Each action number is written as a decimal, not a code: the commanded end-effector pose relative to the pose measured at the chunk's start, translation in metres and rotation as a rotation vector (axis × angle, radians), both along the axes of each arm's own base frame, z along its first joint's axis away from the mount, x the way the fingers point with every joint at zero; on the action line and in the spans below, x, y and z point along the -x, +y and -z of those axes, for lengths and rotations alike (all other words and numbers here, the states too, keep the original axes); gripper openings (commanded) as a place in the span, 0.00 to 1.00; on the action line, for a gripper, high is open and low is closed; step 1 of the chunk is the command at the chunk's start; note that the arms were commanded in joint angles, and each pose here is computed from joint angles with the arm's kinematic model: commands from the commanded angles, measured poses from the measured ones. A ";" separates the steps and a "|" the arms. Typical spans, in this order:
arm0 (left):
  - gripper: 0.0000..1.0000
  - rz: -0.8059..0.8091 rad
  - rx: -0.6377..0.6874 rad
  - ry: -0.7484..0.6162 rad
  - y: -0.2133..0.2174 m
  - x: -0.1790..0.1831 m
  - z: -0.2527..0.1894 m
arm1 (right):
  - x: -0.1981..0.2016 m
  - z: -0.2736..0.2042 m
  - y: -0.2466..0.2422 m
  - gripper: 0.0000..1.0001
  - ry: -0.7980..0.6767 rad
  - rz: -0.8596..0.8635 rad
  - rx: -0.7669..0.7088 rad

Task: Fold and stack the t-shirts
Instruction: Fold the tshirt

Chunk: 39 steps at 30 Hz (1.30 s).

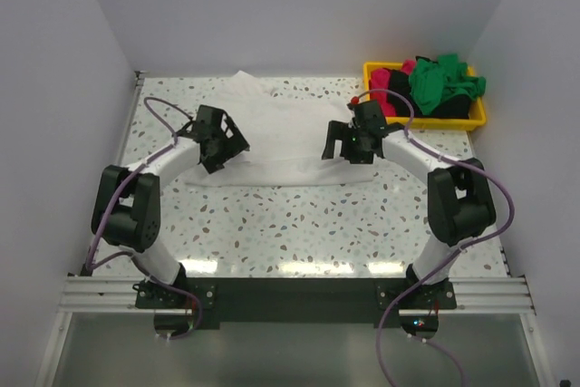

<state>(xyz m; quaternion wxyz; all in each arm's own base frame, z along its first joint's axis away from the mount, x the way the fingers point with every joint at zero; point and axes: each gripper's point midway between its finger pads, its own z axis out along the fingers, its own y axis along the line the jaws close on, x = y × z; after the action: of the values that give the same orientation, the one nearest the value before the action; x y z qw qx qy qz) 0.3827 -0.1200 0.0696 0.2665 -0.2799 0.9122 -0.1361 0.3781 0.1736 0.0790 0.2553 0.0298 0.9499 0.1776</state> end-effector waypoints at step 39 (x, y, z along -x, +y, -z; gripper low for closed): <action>1.00 0.131 -0.208 -0.348 0.007 -0.094 -0.101 | -0.007 -0.019 -0.012 0.99 -0.083 0.005 0.063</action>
<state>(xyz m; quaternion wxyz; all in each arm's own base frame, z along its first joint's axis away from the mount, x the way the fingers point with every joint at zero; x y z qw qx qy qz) 0.4983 -0.1113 0.1819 0.4582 -0.1936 0.8613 -0.1034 0.3803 0.1636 0.0813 0.2717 0.0196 0.9506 0.1487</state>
